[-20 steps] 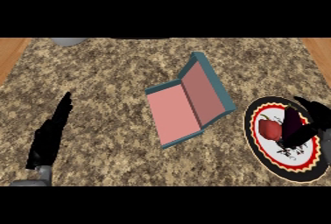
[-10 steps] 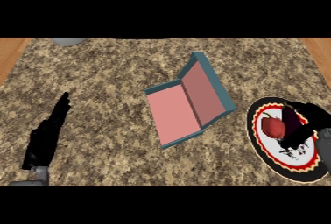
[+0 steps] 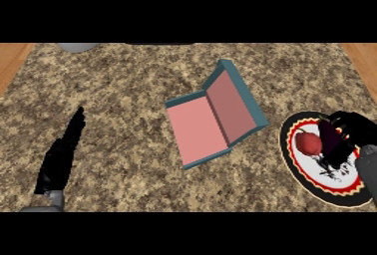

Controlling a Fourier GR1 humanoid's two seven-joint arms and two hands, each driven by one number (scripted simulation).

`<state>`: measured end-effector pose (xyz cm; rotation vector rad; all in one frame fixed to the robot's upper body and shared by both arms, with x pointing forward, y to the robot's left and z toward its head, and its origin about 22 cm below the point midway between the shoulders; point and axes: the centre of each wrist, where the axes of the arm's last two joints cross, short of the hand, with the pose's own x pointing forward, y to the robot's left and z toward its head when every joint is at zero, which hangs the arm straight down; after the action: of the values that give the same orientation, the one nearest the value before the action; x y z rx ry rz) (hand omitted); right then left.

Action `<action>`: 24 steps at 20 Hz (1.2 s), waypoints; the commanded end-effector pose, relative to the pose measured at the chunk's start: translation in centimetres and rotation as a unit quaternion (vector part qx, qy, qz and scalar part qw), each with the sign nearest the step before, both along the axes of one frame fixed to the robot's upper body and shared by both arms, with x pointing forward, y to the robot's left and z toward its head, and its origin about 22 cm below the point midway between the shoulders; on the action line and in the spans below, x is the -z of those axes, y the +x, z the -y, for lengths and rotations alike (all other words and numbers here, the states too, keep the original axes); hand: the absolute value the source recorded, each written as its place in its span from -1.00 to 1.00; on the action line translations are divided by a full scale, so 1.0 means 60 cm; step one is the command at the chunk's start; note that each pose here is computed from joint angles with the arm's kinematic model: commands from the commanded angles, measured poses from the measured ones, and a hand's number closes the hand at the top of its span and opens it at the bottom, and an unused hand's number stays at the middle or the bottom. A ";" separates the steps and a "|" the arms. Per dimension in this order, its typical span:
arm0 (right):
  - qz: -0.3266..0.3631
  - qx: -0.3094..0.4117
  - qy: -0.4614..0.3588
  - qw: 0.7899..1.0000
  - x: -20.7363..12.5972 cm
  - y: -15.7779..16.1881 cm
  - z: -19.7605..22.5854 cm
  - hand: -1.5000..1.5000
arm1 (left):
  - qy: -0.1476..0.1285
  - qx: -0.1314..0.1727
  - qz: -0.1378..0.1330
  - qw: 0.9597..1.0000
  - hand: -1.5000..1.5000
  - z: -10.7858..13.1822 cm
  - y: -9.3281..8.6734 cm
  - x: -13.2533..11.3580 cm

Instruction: Pick the eggplant from the plate and place it in the cardboard box

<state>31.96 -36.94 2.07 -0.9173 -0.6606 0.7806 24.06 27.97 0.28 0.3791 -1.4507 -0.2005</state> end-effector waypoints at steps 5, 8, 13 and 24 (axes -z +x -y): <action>0.078 -0.061 -0.046 0.994 0.015 -0.085 -0.113 1.00 | 0.004 -0.021 0.001 1.000 0.00 -0.019 -0.010 0.013; 0.104 -0.089 -0.066 0.988 0.004 -0.156 -0.149 1.00 | 0.004 -0.020 -0.009 1.000 0.00 -0.008 -0.001 -0.006; 0.144 -0.077 -0.113 0.980 -0.052 -0.237 -0.164 1.00 | 0.003 -0.017 -0.001 1.000 0.00 0.003 -0.007 -0.009; 0.361 -0.128 0.039 0.923 -0.203 -0.275 -0.215 1.00 | 0.002 -0.011 -0.005 1.000 0.00 -0.028 -0.006 -0.010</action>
<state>16.48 -24.94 11.46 -1.1405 -1.2548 0.7157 23.29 29.03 0.77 0.3898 -1.4371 -0.1920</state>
